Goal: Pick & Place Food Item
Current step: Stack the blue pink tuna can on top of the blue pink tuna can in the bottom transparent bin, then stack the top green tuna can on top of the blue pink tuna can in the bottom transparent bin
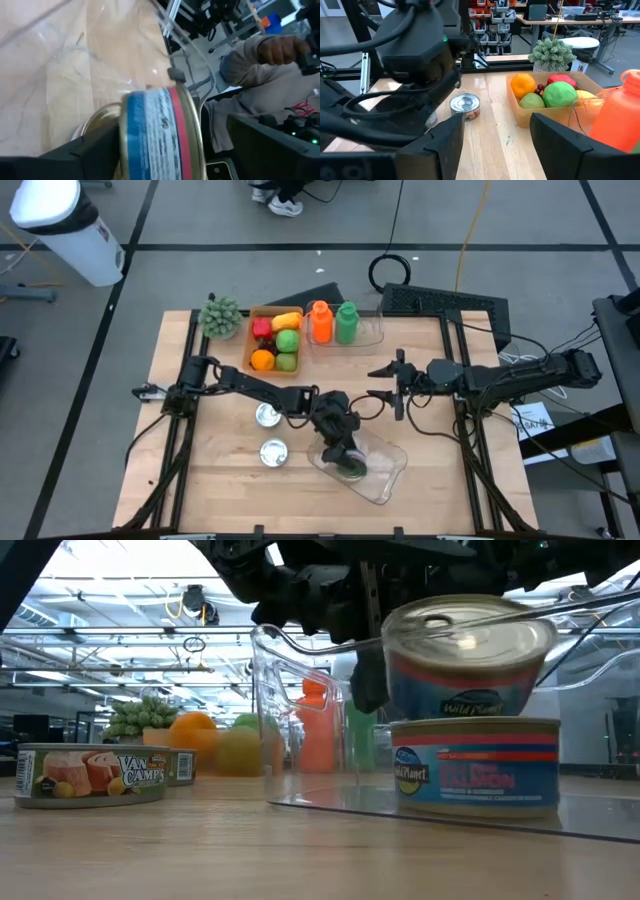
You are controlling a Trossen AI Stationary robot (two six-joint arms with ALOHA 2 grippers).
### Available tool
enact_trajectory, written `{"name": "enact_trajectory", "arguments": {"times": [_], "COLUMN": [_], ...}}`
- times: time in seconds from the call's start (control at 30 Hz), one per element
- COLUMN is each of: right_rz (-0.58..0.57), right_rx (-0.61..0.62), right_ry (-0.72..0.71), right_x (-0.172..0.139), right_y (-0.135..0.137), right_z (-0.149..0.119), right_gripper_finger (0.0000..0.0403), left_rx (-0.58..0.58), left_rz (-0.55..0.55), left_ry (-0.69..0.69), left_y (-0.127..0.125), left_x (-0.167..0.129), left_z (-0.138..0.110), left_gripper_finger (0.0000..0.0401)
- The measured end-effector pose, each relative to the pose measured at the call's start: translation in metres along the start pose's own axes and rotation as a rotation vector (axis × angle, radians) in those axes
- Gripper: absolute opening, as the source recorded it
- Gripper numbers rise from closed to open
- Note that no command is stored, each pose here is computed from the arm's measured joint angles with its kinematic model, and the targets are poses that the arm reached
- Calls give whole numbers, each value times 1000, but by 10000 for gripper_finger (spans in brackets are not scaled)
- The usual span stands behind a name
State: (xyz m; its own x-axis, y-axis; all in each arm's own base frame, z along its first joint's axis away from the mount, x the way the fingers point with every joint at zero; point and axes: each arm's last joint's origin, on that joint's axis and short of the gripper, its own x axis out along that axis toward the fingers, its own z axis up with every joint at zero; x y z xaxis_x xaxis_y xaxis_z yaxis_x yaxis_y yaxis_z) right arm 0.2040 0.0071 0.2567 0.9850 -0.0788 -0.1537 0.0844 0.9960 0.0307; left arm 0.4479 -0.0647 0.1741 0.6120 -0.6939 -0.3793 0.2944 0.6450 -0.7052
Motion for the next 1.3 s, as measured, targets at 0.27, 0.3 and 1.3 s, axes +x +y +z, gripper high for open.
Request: {"name": "enact_trajectory", "arguments": {"times": [0.27, 0.3, 1.3], "right_rz": [-1, -2, 8], "right_rx": [-2, -2, -6], "right_ry": [16, 16, 51], "right_x": [0, 0, 0], "right_y": [0, 0, 0], "right_z": [-2, -2, -5], "right_gripper_finger": [212, 212, 212], "left_rx": [-46, -50, 177], "left_rz": [-12, -7, 48], "left_ry": [-14, -20, -154], "left_y": [11, 14, -8], "left_x": [-12, -14, -87], "left_z": [8, 9, 51], "left_gripper_finger": [289, 284, 285]}}
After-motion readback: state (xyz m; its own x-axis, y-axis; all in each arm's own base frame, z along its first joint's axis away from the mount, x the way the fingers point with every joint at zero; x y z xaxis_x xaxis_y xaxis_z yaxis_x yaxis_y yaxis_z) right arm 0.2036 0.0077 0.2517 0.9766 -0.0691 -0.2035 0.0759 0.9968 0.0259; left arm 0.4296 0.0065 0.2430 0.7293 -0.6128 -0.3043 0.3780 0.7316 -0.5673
